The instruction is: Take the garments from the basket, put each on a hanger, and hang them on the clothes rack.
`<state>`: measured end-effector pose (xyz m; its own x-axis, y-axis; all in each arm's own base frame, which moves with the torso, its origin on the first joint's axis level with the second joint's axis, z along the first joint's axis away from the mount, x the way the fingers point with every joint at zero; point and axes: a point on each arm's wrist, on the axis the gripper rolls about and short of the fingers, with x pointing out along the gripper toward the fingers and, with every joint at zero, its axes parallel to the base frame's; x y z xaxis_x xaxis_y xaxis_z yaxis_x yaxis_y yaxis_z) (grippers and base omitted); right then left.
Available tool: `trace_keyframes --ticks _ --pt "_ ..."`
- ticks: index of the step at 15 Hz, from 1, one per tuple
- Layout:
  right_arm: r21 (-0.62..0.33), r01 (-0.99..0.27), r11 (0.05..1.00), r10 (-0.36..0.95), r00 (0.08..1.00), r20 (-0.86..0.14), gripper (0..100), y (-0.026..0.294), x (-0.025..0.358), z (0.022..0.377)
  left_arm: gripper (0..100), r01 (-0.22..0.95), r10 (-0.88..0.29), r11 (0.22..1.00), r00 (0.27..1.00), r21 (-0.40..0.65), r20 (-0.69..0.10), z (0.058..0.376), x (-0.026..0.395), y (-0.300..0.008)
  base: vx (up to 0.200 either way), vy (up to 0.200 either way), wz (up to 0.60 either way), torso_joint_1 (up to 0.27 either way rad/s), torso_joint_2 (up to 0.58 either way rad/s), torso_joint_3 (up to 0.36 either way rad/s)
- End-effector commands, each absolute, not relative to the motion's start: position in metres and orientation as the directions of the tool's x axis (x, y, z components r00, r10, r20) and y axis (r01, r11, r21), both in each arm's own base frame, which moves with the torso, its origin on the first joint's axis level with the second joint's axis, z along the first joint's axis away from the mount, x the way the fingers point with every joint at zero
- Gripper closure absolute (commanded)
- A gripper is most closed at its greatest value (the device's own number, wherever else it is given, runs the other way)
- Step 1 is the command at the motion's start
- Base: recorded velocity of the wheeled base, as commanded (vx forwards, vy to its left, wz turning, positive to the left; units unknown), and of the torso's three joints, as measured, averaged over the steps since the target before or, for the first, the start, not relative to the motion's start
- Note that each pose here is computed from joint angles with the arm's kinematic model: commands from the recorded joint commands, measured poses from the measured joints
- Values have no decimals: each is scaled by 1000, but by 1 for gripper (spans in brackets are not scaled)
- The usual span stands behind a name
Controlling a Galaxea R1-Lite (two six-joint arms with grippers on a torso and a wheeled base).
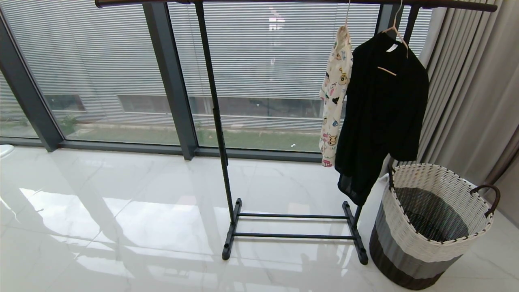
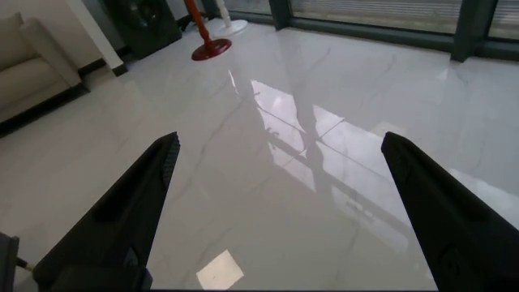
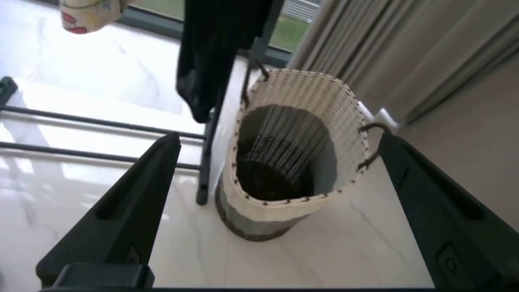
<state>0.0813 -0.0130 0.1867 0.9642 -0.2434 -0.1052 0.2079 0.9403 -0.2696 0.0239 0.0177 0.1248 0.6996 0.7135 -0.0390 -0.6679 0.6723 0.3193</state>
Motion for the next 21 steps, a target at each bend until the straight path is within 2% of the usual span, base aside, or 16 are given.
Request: trace_keyframes --ticks 1,4,6,8,9,11,13,15,16,19,21 --pt "-300 257 919 -288 955 -66 0 -10 39 156 0 -694 707 673 705 257 53 121 5 14 0 0 0 0 0 0" --pt "-304 257 917 -293 953 -76 0 -1 -7 120 0 -707 707 669 701 230 95 103 -19 9 0 0 0 0 0 0" --pt "-322 258 911 -298 951 -82 0 2 -25 102 0 -708 707 678 702 199 85 99 -22 9 0 0 0 0 0 0" --pt "-324 274 906 -298 954 -26 0 2 -25 109 0 -706 708 682 703 190 72 96 -21 9 0 0 0 0 0 0" --pt "-327 282 902 -299 954 -3 0 1 -21 103 0 -703 709 684 703 195 49 93 -21 9 0 0 0 0 0 0" --pt "-309 320 896 -301 948 108 0 0 -16 99 0 -691 710 691 704 210 -23 85 -21 9 0 0 0 0 0 0" --pt "-308 321 896 -307 947 93 0 0 -16 97 0 -700 716 689 698 189 -26 84 -21 9 0 0 0 0 0 0" --pt "-319 295 900 -308 951 12 0 0 -15 89 0 -703 717 690 697 174 -26 84 -21 9 0 0 0 0 0 0" --pt "-315 295 902 -308 951 9 0 0 -15 88 0 -703 717 690 697 169 -26 84 -21 9 0 0 0 0 0 0" --pt "-308 311 899 -308 950 62 0 0 -16 94 0 -702 705 709 709 72 -25 84 -21 9 0 0 0 0 0 0" --pt "-278 326 903 -302 945 127 0 0 -16 101 0 -689 690 723 724 -57 -9 86 -20 8 0 0 0 0 0 0"
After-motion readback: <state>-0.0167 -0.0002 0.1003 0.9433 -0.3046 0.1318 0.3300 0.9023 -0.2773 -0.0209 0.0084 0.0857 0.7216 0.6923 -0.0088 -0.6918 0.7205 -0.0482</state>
